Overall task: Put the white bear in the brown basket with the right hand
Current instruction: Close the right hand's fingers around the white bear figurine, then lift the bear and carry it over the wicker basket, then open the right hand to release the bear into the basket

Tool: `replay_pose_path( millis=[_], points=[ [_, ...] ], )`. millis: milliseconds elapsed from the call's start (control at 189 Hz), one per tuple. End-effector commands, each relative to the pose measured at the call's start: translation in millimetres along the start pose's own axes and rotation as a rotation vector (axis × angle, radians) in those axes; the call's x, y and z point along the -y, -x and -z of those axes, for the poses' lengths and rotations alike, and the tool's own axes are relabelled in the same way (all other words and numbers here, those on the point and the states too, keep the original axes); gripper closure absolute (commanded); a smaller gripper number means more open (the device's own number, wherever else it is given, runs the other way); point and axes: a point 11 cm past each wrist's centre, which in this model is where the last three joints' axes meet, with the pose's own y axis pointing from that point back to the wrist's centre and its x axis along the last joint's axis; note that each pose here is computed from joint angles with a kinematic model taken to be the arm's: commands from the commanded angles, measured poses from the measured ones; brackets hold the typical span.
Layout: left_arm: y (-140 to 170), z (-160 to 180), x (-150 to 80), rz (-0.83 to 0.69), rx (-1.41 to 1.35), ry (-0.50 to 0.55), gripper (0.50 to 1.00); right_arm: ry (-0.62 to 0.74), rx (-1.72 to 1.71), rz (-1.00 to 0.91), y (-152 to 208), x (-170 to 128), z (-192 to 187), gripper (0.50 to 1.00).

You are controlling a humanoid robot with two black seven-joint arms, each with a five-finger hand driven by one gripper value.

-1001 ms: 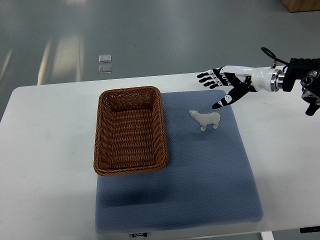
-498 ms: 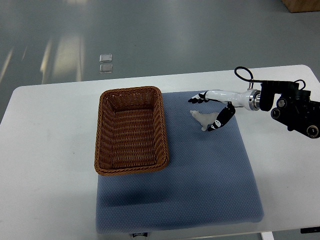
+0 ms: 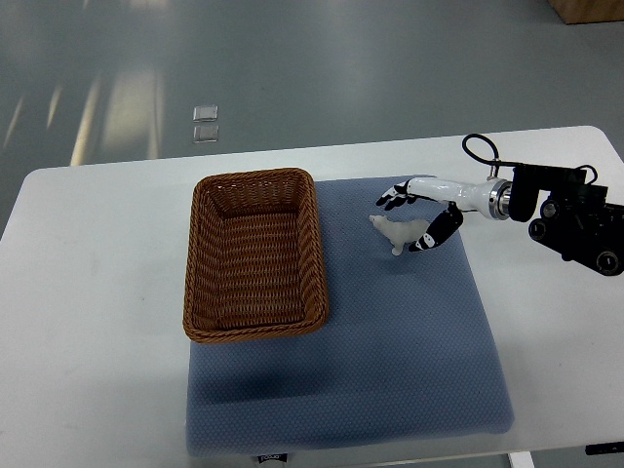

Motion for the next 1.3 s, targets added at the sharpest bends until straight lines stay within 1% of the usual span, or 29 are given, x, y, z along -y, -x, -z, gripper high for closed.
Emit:
replay_pose_path(
  millis=[0,74,85,132,233,365,498,551,673,757,789,858,916,1033,1107,1224,1229,1234,1239,1245,1250,1255,1261,1266,1271,1276,1282,1287,1292],
  points=[
    [-0.3,0.4,0.0,-0.001,0.000,-0.001,0.500,-0.001,0.000,0.002,1.3,0.0,-0.4,0.899],
    [-0.2,-0.5,0.0,-0.001,0.000,0.001,0.500,0.001,-0.011,0.011,3.3,0.2,-0.8,0.965],
    [-0.2,-0.5,0.0,-0.001,0.000,0.001,0.500,0.001,-0.011,0.011,3.3,0.2,-0.8,0.965],
    [0.2,0.4,0.0,0.001,0.000,-0.001,0.500,0.004,-0.023,0.021,5.5,0.4,-1.3,1.000],
    [0.2,0.4,0.0,0.001,0.000,-0.001,0.500,-0.001,-0.031,0.010,4.3,0.6,-0.7,1.000],
    [-0.2,-0.5,0.0,-0.001,0.000,0.001,0.500,-0.057,-0.038,-0.008,-2.1,-0.3,6.9,1.000],
    [-0.3,0.4,0.0,-0.001,0.000,-0.001,0.500,-0.120,-0.072,-0.052,-31.8,0.6,29.8,1.000],
    [0.2,0.4,0.0,0.001,0.000,-0.001,0.500,-0.163,-0.091,-0.070,-40.7,8.2,50.2,1.000],
    [-0.3,0.4,0.0,-0.001,0.000,-0.001,0.500,-0.285,-0.140,-0.080,-47.5,36.3,113.3,1.000],
    [0.2,0.4,0.0,0.001,0.000,-0.001,0.500,-0.352,-0.183,-0.090,-57.2,47.5,153.6,1.000],
    [-0.3,0.4,0.0,-0.001,0.000,-0.001,0.500,-0.365,-0.195,-0.086,-58.1,49.9,162.5,1.000],
    [0.2,0.4,0.0,0.001,0.000,-0.001,0.500,-0.400,-0.261,-0.033,-42.3,64.8,191.3,1.000],
    [-0.3,0.4,0.0,-0.001,0.000,-0.001,0.500,-0.394,-0.303,0.010,-26.9,76.8,200.2,1.000],
    [-0.3,0.4,0.0,-0.001,0.000,-0.001,0.500,-0.337,-0.350,0.050,-2.9,91.6,185.5,1.000],
    [-0.2,-0.5,0.0,-0.001,0.000,0.001,0.500,-0.336,-0.345,0.053,12.6,96.0,181.3,1.000],
    [0.2,0.4,0.0,0.001,0.000,-0.001,0.500,-0.333,-0.330,0.036,20.2,97.7,177.3,1.000],
    [0.2,0.4,0.0,0.001,0.000,-0.001,0.500,-0.334,-0.328,0.032,19.5,97.7,177.6,0.985],
    [0.2,0.4,0.0,0.001,0.000,-0.001,0.500,-0.334,-0.328,0.032,19.5,97.7,177.6,0.985],
    [-0.3,0.4,0.0,-0.001,0.000,-0.001,0.500,-0.335,-0.321,0.024,18.1,97.7,178.1,0.910],
    [-0.3,0.4,0.0,-0.001,0.000,-0.001,0.500,-0.335,-0.321,0.024,18.1,97.7,178.1,0.910],
    [-0.2,-0.5,0.0,-0.001,0.000,0.001,0.500,-0.335,-0.317,0.020,18.0,97.7,178.1,0.831],
    [-0.2,-0.5,0.0,-0.001,0.000,0.001,0.500,-0.335,-0.317,0.020,18.0,97.7,178.1,0.830],
    [-0.2,-0.5,0.0,-0.001,0.000,0.001,0.500,-0.337,-0.316,0.012,17.0,97.6,178.5,0.735],
    [-0.2,-0.5,0.0,-0.001,0.000,0.001,0.500,-0.337,-0.316,0.012,17.0,97.6,178.5,0.734],
    [-0.3,0.4,0.0,-0.001,0.000,-0.001,0.500,-0.337,-0.312,0.005,16.6,97.7,178.4,0.641],
    [-0.3,0.4,0.0,-0.001,0.000,-0.001,0.500,-0.337,-0.312,0.005,16.6,97.7,178.4,0.640],
    [-0.3,0.4,0.0,-0.001,0.000,-0.001,0.500,-0.340,-0.307,-0.002,16.1,97.6,179.0,0.571],
    [-0.3,0.4,0.0,-0.001,0.000,-0.001,0.500,-0.340,-0.307,-0.002,16.1,97.6,179.0,0.570],
    [0.2,0.4,0.0,0.001,0.000,-0.001,0.500,-0.342,-0.305,-0.010,15.7,97.5,179.2,0.550]
  ],
)
